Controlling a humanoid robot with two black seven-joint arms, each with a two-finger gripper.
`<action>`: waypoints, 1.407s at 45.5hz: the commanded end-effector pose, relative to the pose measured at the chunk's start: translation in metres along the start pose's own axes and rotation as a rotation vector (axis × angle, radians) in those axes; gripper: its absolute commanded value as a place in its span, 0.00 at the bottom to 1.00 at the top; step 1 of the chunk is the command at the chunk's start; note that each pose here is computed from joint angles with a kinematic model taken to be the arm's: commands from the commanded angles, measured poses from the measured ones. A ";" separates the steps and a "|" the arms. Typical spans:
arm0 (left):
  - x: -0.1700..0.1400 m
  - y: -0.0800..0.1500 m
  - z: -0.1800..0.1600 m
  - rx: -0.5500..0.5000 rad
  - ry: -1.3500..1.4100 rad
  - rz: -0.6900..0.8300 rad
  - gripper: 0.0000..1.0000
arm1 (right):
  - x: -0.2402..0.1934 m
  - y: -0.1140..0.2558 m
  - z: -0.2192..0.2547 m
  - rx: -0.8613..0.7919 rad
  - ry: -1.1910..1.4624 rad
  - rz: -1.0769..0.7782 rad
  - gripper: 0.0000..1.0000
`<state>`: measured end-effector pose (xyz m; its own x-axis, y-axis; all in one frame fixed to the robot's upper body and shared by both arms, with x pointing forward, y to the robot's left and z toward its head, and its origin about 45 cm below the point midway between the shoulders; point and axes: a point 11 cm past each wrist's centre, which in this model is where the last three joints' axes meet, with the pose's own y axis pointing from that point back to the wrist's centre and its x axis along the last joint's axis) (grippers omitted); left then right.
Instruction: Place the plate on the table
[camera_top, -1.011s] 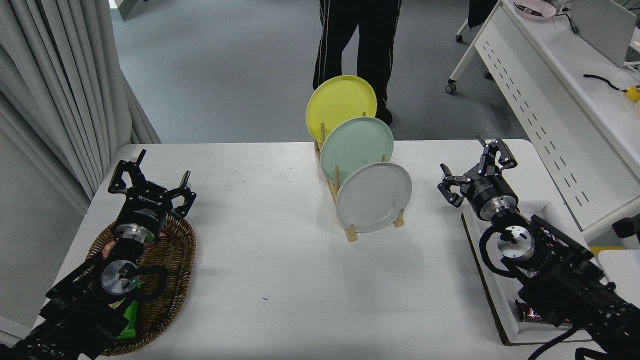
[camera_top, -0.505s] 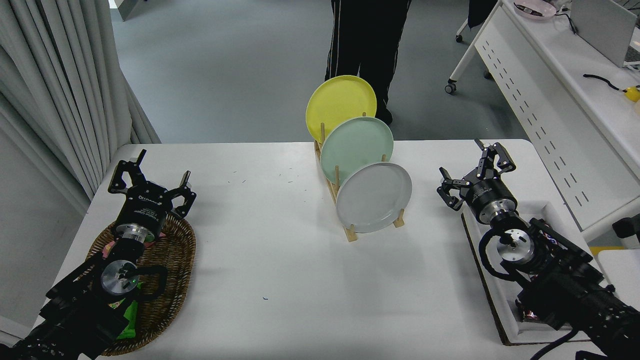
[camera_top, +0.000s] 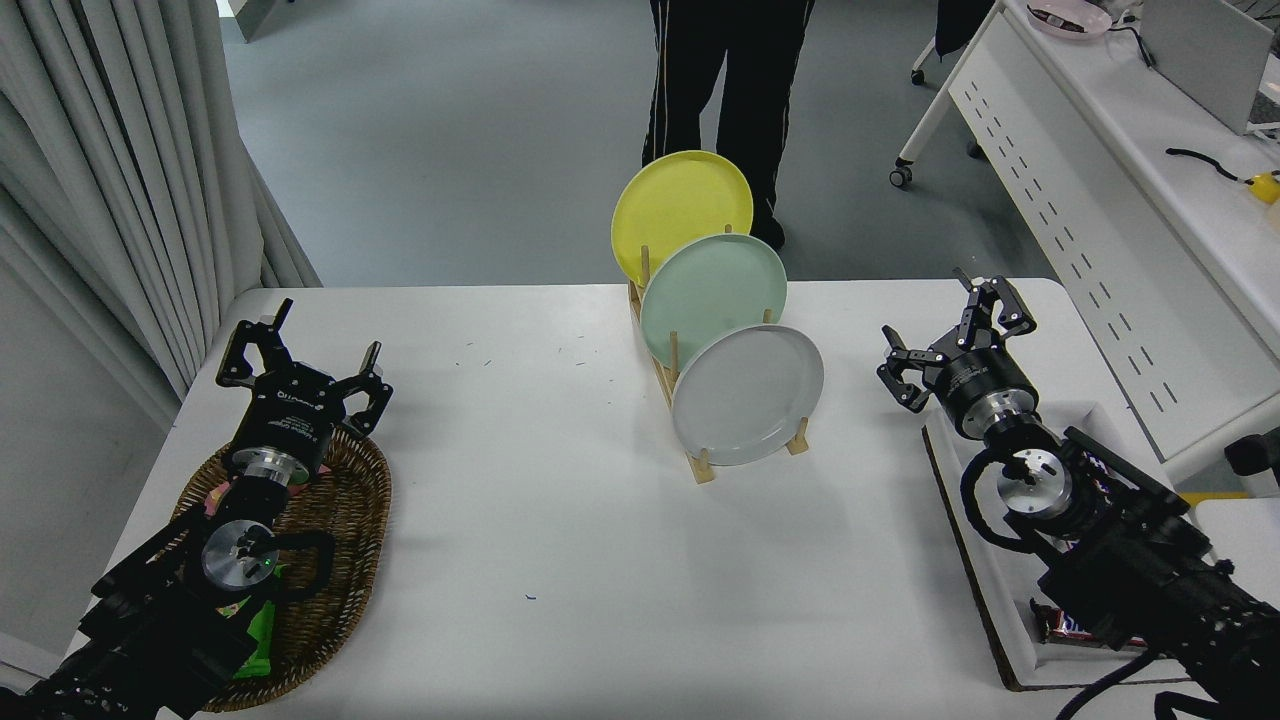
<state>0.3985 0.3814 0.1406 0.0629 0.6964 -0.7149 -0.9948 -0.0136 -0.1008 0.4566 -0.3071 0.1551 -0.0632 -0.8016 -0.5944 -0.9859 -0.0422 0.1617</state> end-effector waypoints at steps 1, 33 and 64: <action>0.000 0.000 0.000 0.000 0.000 0.000 1.00 | -0.005 -0.003 -0.007 -0.049 0.032 -0.011 0.99; 0.000 0.000 0.000 0.000 0.000 0.000 1.00 | -0.057 0.016 -0.054 -0.258 0.282 -0.100 1.00; 0.000 0.000 0.000 0.000 0.000 0.000 1.00 | -0.125 0.018 0.013 -0.572 0.399 -0.202 0.99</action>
<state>0.3985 0.3814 0.1406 0.0629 0.6964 -0.7148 -0.9948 -0.0136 -0.1008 0.4479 -0.2235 0.2254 0.2310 -0.9012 -0.3666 -0.7941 -0.3924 0.4641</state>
